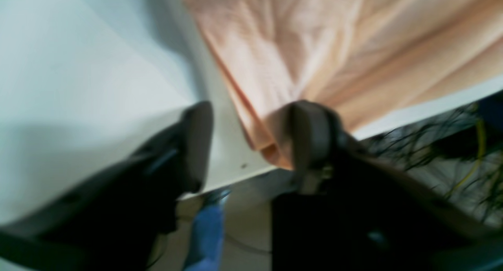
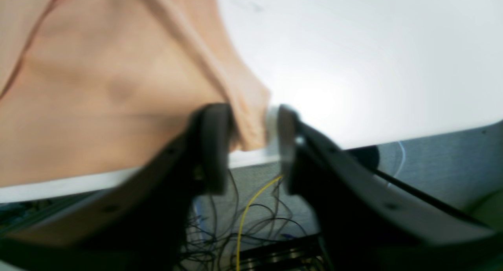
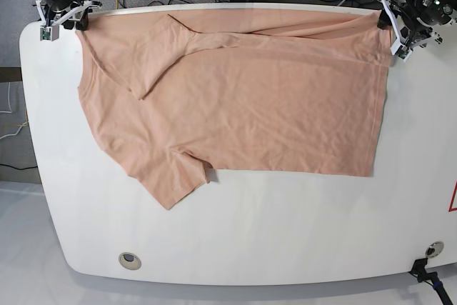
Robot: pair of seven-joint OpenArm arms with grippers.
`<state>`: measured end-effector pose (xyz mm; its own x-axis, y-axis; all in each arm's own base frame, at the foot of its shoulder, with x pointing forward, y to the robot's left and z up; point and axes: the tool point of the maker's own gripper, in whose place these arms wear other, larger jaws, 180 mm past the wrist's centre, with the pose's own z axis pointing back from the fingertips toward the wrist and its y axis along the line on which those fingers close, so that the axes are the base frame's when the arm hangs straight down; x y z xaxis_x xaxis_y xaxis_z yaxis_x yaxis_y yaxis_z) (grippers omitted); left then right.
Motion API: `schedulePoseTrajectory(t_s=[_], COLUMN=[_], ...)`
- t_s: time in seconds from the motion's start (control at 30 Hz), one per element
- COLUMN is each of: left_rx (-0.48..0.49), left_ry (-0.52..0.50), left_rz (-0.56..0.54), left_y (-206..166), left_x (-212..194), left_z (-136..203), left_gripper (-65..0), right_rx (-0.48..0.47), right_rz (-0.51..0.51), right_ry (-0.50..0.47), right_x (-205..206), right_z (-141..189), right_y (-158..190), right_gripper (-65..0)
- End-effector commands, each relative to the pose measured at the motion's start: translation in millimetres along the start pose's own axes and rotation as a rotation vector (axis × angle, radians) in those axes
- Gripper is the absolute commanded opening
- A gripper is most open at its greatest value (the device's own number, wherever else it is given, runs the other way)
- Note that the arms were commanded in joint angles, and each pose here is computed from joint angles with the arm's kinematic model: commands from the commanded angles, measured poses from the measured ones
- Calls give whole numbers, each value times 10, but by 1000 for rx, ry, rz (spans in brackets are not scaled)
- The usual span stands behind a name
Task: Fold the T-shirt properly
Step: 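Regrasp the shirt's collar-side corners with both grippers and tug them outward, then release the corners and move both grippers out over the shirt's hem side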
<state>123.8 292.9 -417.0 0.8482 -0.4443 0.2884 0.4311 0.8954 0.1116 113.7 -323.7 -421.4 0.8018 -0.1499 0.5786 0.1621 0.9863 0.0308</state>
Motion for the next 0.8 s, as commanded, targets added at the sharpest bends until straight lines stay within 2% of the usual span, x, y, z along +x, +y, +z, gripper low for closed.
schedulePoseTrajectory(t_s=[0.0, 0.2, 0.43, 0.53, 0.77], left_rx=[37, 53, 90, 118, 181], left_ry=[91, 72, 8, -22, -124], left_rz=[-39, -43, -77, -98, -100], left_y=[58, 122, 186, 299, 526], left_x=[-170, -71, 189, 338, 777], left_z=[39, 41, 132, 187, 269], left_gripper=[-314, -314, -314, -314, -314], right_rx=[-11, -27, -60, -74, -61], right_rz=[22, 75, 147, 178, 181], right_ry=[17, -35, -7, -32, -69], right_x=[0, 232, 445, 610, 915], right_z=[32, 119, 234, 280, 167], right_y=[-45, -29, 10, 42, 145], right_gripper=[-350, -333, -332, -332, -332])
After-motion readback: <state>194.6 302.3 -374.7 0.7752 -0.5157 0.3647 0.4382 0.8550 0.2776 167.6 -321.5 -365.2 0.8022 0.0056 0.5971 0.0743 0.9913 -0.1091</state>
